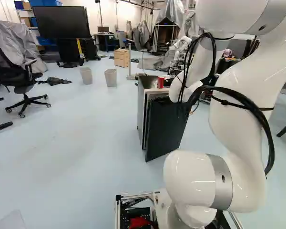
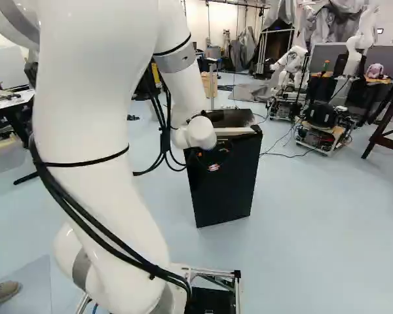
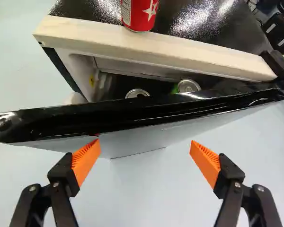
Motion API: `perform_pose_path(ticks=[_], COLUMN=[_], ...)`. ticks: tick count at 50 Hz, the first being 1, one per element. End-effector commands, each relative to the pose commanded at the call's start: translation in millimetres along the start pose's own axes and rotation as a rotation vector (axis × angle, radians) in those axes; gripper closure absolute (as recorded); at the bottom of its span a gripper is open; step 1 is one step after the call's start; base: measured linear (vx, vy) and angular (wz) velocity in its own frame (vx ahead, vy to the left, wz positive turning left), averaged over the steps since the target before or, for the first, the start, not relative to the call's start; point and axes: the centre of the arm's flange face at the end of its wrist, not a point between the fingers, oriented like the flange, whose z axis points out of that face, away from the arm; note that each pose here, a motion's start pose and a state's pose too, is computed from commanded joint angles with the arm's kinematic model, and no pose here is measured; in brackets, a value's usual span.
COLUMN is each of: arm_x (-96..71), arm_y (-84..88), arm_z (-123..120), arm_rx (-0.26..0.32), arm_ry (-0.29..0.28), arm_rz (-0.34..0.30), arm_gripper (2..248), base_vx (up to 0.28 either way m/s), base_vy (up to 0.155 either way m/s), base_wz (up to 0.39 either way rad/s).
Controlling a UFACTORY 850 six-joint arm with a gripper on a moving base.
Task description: Grab a drink from the fridge
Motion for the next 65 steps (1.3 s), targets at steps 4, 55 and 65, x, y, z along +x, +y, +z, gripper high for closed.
perform_pose_path(ticks=[4,55,65], arm_x=[2.2,33.9,40.1], arm_y=[0.4,6.3,7.4], arm_z=[2.4,37.9,45.0], arm_rx=[0.001,0.008,0.009], arm_ry=[0.002,0.027,0.033], arm_rz=[-0.001,-0.022,-0.026], arm_gripper=[3,3,3], base_vx=[0.000,0.000,0.000], base_vy=[0.000,0.000,0.000], base_wz=[0.000,0.000,0.000])
